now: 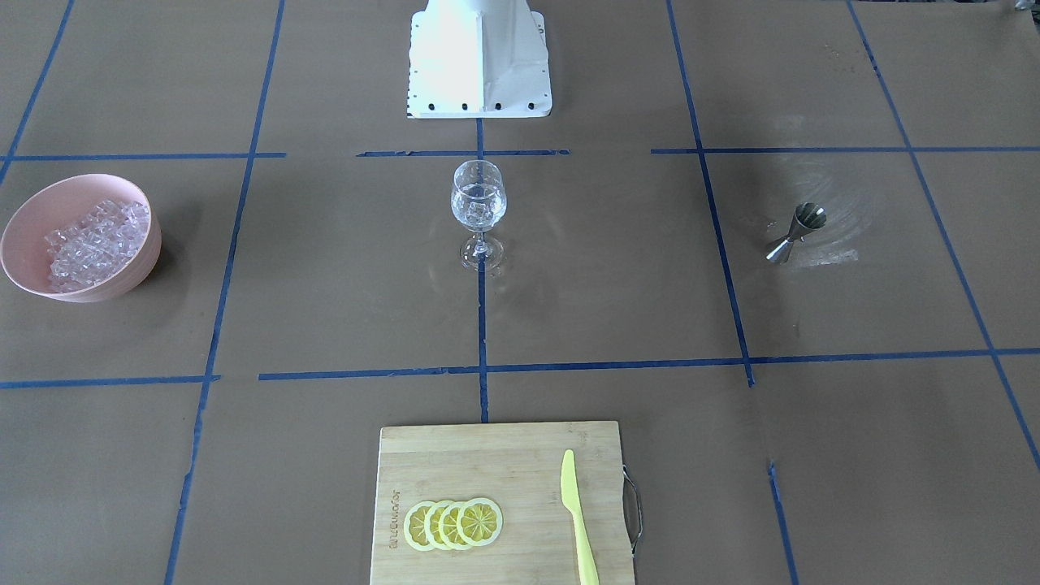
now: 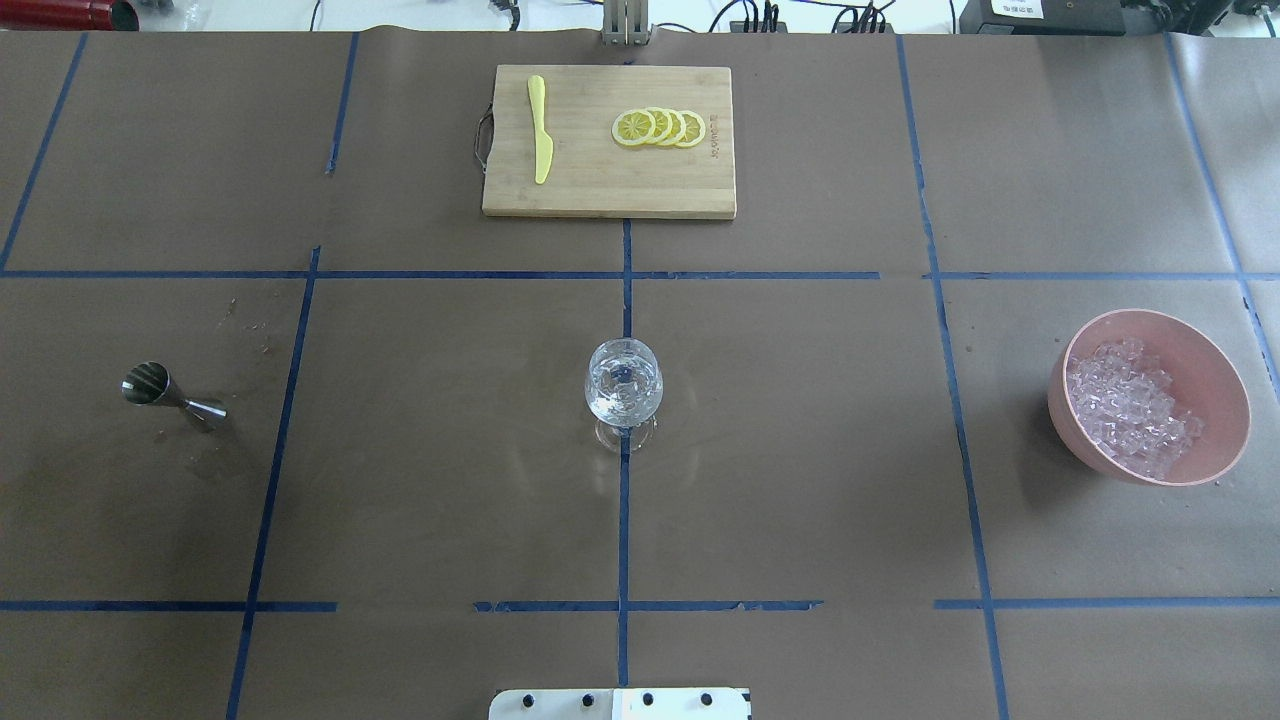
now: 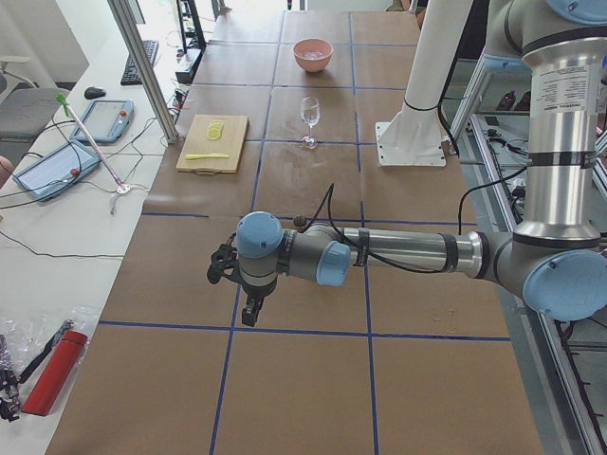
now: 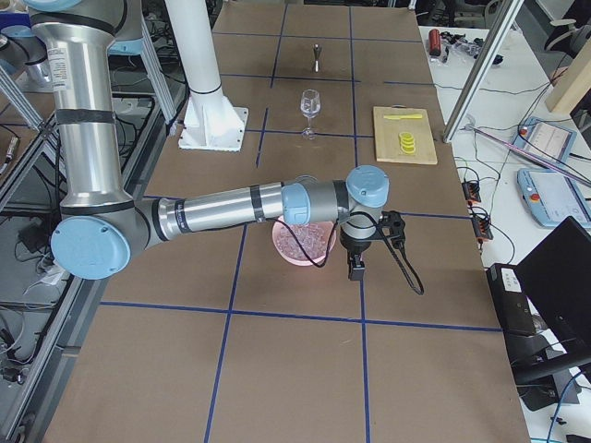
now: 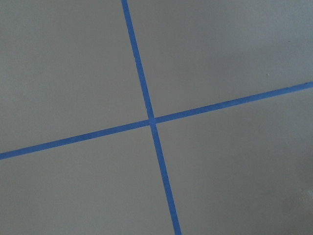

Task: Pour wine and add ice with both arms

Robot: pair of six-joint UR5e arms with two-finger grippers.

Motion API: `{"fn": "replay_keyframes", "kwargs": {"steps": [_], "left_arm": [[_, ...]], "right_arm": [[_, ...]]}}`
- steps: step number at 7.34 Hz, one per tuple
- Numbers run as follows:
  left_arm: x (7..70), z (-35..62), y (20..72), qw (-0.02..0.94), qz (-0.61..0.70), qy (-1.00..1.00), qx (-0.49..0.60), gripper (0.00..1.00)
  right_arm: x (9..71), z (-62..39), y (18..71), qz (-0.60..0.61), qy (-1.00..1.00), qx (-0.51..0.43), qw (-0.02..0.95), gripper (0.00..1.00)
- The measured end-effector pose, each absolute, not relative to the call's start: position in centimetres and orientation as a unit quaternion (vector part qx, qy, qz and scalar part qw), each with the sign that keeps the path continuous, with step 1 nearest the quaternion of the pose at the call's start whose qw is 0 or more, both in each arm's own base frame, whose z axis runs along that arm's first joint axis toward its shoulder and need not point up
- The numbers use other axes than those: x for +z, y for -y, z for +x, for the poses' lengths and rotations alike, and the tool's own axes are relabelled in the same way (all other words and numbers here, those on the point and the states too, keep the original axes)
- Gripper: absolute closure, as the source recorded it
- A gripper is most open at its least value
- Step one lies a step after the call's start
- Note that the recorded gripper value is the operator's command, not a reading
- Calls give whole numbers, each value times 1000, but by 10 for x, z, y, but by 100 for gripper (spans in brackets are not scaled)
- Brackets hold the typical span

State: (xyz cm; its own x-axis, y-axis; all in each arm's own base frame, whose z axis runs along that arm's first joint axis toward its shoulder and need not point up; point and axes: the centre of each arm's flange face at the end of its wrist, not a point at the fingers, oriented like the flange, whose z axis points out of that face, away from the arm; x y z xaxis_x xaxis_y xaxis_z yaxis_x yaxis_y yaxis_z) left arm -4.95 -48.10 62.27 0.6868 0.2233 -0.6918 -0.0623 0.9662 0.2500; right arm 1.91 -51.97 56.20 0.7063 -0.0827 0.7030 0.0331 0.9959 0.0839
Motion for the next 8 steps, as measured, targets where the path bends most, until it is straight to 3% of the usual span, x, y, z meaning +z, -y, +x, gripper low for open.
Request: {"fn": "replay_keyframes", "kwargs": {"steps": [8], "left_arm": [[621,-53,455,915,83,-391,64,0]], "right_arm": [[593,2,516,-3,380,-35,924,0]]}}
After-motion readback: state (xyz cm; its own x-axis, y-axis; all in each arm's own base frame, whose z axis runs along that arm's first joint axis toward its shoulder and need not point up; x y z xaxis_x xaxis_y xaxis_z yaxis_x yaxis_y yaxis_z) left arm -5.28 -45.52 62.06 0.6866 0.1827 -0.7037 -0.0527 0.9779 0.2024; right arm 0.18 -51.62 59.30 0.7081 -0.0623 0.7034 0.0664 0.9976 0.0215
